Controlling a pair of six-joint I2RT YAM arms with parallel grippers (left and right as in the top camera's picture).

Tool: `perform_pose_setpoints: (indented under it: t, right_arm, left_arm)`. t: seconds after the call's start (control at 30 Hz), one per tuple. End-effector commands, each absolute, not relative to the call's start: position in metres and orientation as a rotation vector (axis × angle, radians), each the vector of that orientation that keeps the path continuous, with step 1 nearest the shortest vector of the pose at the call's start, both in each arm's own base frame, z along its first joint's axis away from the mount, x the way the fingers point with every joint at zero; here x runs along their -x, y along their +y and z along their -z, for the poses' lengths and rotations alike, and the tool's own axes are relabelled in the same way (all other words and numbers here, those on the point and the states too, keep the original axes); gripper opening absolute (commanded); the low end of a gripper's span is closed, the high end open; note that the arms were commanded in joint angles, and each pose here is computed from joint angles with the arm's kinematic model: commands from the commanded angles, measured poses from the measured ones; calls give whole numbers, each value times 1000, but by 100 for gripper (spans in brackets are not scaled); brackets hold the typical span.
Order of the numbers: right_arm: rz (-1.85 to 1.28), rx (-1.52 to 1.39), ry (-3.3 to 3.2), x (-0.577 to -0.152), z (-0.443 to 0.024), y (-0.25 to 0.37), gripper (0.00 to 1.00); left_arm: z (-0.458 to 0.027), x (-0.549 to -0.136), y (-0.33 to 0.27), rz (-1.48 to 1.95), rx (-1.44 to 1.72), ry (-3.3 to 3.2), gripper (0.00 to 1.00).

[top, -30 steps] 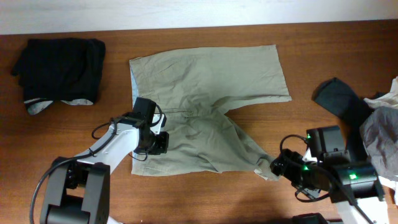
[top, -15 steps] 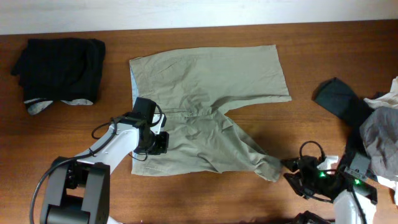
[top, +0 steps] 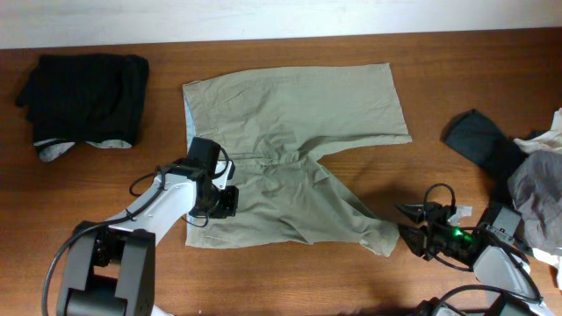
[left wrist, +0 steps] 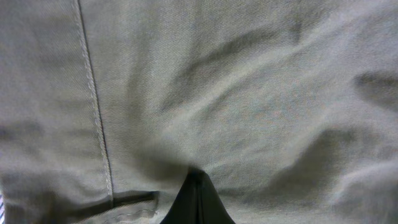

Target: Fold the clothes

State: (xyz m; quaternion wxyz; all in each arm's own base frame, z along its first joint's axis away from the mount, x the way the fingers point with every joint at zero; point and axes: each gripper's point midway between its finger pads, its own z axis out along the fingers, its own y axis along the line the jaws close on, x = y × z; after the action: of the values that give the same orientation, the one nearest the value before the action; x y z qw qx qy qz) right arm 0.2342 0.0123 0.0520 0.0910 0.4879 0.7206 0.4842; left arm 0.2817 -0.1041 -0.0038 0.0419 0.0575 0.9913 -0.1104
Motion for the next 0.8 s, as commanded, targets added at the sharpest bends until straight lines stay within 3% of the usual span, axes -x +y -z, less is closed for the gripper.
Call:
perform_pose_setpoints:
  t: [0.0,0.57,0.6,0.7,0.77]
  right_arm:
    - [-1541,-1491,2111,-234,-60,21,58]
    - [-1576,-1612,2207,-216,-52,44,61]
    - [-1563,-1624,2208,-217,-51,44,56]
    - [-1552,-1598,2171,-228,-53,38,4]
    - [-1546,-1529,2127,-242,-59,30,4]
  left_arm:
    - [24,-265,-95,271,-156,3119,1]
    - [24,-265,-95,270,-156,3118,1]
    - [24,-265,-95,270,-155,3117,1]
    - [24,-265,-95,270,-156,3118,1]
    - [24,-265,-95,270,-156,3118,1]
